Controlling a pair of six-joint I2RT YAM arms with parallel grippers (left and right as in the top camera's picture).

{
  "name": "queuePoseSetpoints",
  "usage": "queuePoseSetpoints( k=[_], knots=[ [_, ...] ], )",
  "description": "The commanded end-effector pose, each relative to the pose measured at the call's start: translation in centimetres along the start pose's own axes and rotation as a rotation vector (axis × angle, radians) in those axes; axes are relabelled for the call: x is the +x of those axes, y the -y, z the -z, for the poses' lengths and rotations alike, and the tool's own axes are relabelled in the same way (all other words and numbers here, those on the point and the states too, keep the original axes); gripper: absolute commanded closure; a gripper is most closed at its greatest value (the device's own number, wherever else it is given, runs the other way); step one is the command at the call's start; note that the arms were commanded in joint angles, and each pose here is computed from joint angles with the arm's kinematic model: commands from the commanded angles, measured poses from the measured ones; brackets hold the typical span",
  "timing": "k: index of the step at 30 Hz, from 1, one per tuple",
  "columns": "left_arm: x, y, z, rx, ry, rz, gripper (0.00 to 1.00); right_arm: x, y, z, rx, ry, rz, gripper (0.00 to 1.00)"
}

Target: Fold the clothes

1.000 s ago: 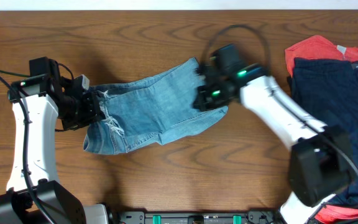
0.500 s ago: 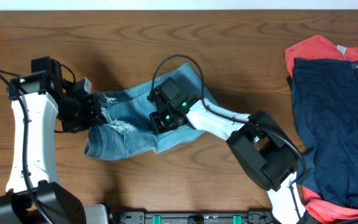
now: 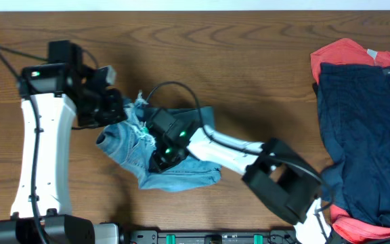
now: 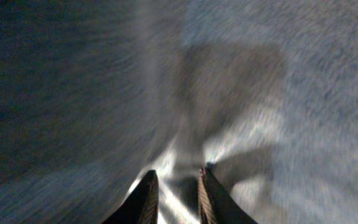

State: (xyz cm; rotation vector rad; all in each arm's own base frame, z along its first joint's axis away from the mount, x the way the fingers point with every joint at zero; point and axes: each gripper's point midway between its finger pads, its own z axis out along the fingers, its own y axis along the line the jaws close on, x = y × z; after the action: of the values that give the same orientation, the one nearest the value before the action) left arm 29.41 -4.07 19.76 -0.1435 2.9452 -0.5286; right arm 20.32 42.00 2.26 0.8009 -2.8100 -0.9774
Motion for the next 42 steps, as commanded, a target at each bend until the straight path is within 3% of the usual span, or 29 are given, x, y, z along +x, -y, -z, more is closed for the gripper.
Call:
queuePoseSetpoints(
  k=[1, 7, 12, 15, 18, 23, 31, 39, 41, 42],
  knots=[
    [-1.1, 2.0, 0.5, -0.012, 0.049, -0.037, 0.94, -1.8, 1.3, 5.3, 0.084, 0.105, -0.013, 0.73],
    [-0.1, 4.9, -0.6, -0.006, 0.017, -0.134, 0.93, -0.9, 6.7, 12.2, 0.251, 0.132, -0.186, 0.69],
    [0.7, 6.9, -1.3, 0.002, 0.0, -0.209, 0.93, 1.7, 13.4, 15.5, 0.448, 0.101, -0.457, 0.67],
    [0.7, 7.5, -1.7, -0.015, 0.005, -0.233, 0.93, 1.6, 15.9, 16.4, 0.478, 0.12, -0.509, 0.77],
    [0.8, 8.1, -2.0, -0.019, 0.007, -0.254, 0.93, 1.6, 17.9, 16.2, 0.484, 0.135, -0.533, 0.89],
    [1.1, 9.0, -2.7, -0.017, -0.01, -0.285, 0.93, 3.2, 20.7, 14.2, 0.497, 0.1, -0.589, 0.97],
    [2.3, 10.9, -3.9, -0.005, -0.05, -0.318, 0.93, 5.8, 23.6, 10.8, 0.525, 0.003, -0.679, 0.99],
    [4.4, 15.5, -7.1, 0.032, -0.059, -0.365, 0.92, 6.1, 23.8, 10.5, 0.529, -0.01, -0.686, 0.99],
    [4.8, 15.7, -8.8, -0.005, -0.061, -0.353, 0.85, 6.2, 23.8, 10.6, 0.53, -0.014, -0.687, 0.99],
    [5.1, 15.8, -9.7, -0.018, -0.069, -0.351, 0.76, 6.2, 23.8, 10.6, 0.53, -0.017, -0.688, 0.99]
  ],
)
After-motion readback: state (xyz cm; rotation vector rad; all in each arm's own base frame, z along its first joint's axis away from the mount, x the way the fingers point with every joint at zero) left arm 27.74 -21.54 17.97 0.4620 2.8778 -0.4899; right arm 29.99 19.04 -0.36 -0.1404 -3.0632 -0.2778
